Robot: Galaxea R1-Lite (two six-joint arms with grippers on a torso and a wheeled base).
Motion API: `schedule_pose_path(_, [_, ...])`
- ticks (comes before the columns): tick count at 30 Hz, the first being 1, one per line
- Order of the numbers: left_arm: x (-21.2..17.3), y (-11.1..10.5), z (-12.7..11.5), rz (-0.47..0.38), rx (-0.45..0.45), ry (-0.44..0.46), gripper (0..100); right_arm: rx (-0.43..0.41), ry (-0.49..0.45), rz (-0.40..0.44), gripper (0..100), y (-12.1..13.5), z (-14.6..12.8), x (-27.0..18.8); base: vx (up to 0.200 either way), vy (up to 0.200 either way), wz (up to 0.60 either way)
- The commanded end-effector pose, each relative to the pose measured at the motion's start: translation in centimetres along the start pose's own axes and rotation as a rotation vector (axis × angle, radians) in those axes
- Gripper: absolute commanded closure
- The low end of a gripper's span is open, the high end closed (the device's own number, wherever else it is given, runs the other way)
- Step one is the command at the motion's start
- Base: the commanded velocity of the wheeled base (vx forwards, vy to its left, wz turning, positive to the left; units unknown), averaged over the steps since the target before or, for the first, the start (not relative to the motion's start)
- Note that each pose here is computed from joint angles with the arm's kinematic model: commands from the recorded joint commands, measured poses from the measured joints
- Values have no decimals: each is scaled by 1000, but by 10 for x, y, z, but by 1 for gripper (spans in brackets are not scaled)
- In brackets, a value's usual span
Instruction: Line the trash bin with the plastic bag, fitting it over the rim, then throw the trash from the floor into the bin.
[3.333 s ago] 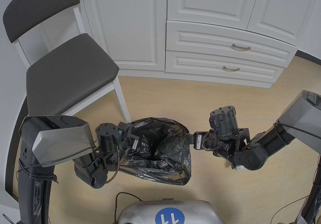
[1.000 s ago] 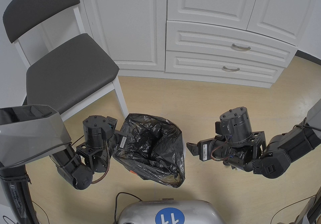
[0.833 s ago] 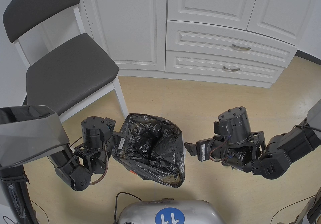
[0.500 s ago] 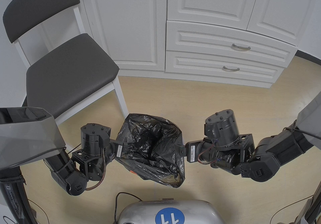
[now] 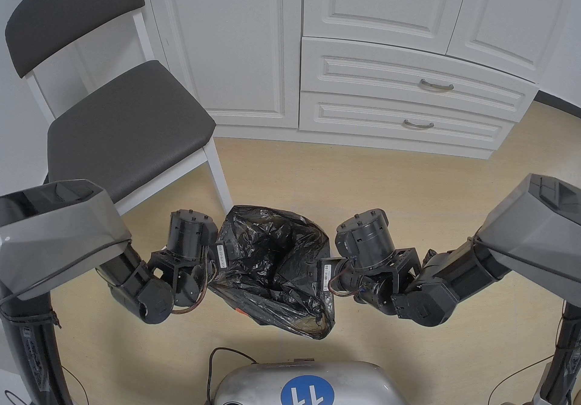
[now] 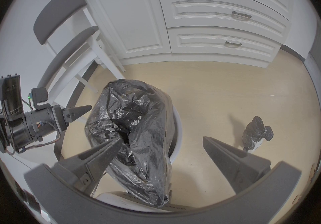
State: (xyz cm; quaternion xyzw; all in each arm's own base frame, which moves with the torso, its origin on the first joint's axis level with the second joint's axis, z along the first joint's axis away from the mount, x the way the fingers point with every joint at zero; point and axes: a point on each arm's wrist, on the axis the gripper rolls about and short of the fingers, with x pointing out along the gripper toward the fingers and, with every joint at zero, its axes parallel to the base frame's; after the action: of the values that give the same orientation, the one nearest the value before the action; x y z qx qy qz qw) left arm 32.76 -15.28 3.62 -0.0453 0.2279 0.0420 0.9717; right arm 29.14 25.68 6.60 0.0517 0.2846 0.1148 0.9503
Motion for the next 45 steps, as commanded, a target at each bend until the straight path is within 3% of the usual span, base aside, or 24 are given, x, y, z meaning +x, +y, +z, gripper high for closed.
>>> schedule_pose_path(1, [35,-2,-14,44,-53,58,0,8,27,-50,0,-8,-10,26,0,0,0])
schedule_pose_path(5, [43,-2,-18,52,-55,65,0,12,32,-75,0,-17,-8,30,0,0,0])
schedule_pose_path(10, [50,12,-11,80,-74,55,0,6,93,-122,0,-25,-6,35,0,0,0])
schedule_pose_path(16, [54,26,-6,113,-96,45,0,12,98,-141,0,-30,-6,41,0,0,0])
schedule_pose_path(45, [62,32,-6,129,-117,37,0,28,103,-174,0,-43,-5,54,0,0,0])
